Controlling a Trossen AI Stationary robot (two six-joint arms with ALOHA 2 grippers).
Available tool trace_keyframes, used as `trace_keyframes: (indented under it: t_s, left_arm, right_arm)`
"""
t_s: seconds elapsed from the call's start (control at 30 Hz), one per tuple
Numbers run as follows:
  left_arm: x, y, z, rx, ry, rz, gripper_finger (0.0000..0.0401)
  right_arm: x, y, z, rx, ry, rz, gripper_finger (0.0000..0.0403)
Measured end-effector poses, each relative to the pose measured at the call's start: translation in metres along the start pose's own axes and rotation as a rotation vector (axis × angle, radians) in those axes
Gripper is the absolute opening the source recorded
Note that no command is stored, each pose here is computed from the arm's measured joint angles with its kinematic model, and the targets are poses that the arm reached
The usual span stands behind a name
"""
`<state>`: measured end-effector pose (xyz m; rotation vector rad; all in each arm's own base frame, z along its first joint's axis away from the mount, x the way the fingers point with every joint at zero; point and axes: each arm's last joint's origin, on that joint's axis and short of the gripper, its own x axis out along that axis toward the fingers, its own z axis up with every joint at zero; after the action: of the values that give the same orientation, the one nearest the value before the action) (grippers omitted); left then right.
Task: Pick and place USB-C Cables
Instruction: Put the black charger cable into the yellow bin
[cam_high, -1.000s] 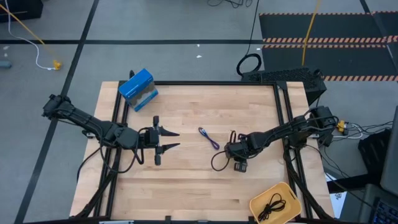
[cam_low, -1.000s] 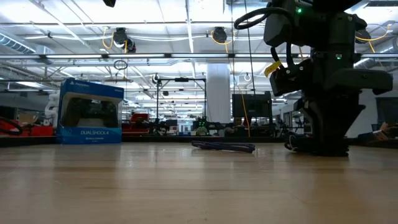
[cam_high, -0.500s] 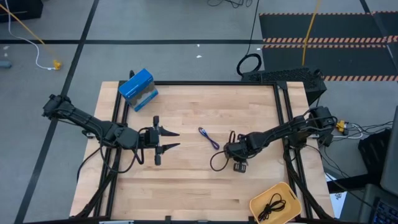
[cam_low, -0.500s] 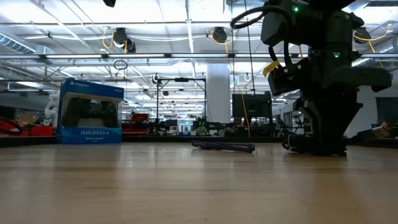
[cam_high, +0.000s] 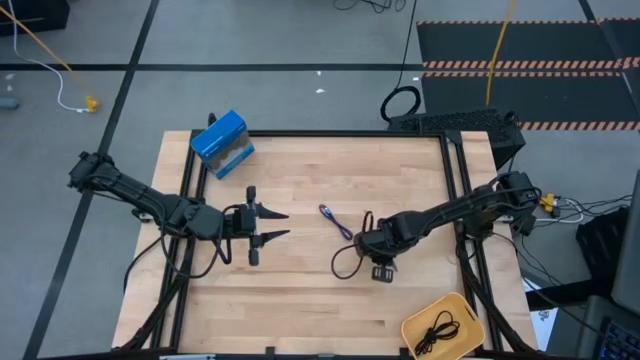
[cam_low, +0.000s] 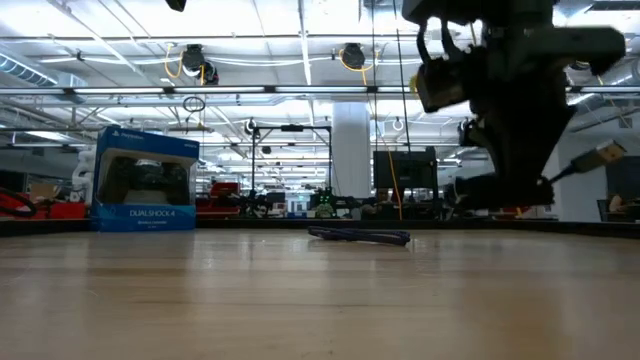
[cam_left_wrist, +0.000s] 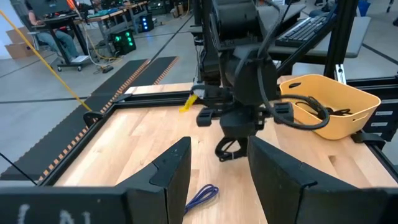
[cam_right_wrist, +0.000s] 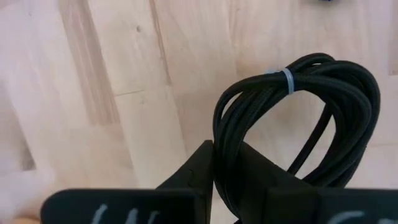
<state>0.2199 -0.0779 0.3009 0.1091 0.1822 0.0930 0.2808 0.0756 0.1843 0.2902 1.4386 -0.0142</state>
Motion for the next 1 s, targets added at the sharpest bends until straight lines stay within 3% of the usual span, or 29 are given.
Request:
trace_keyframes:
  t_s: [0.33,0.57,1.0]
  left_arm:
    - [0.000,0.000,0.000,0.000,0.000,0.000,0.0161]
    - [0.000,0.000,0.000,-0.001,-0.001,0.000,0.0161]
    - [0.000,0.000,0.000,-0.001,-0.001,-0.001,0.0161]
  right_arm:
    - [-0.049,0.027,0.009,-0.042,0.030,0.006,0.0034]
    - [-0.089,0.049,0.008,-0.085,-0.051,0.061,0.0034]
    - [-0.146,0.054,-0.034,-0.022,-0.165,0.165,0.0034]
